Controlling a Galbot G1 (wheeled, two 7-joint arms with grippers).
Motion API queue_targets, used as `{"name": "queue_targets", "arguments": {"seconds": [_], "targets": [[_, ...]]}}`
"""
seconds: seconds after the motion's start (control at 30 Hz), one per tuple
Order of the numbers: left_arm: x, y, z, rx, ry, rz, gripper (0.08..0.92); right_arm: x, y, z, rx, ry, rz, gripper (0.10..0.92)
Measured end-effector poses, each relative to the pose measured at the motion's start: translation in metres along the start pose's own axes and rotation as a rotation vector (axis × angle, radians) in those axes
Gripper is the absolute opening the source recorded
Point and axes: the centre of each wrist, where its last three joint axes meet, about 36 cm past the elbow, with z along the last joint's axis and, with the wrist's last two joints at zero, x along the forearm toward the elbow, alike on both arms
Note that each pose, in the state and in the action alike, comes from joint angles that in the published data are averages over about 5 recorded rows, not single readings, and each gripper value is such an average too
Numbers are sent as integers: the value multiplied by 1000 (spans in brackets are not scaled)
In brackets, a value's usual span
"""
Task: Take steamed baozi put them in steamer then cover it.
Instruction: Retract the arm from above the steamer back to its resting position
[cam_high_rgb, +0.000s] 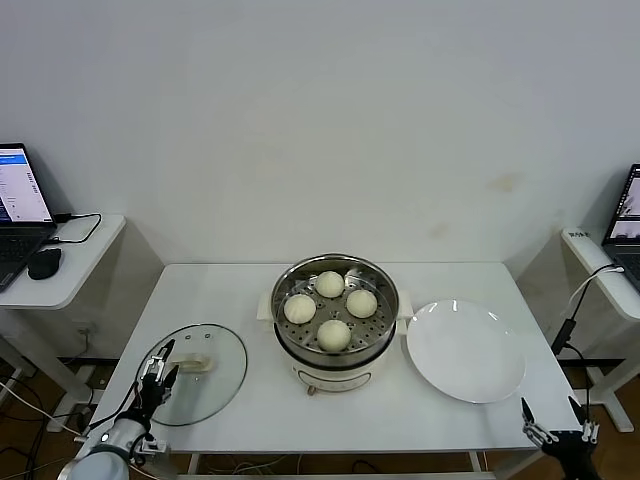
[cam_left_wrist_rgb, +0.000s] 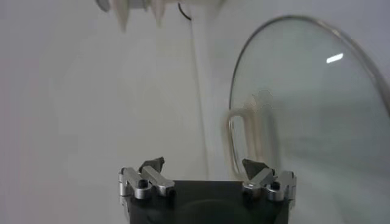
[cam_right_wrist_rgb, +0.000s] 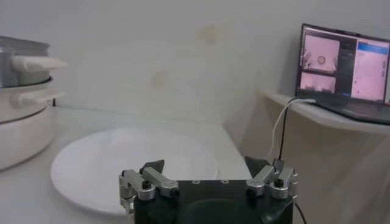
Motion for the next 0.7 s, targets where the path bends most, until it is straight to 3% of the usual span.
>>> {"name": "queue_targets", "arguments": {"seconds": [0.57,0.7], "targets": [[-40,-2,3,39,-4,-19,823,5,5,13,12,38,-6,823],[-43,-6,4,62,-3,-17,770,5,7,16,12,45,-12,823]]}}
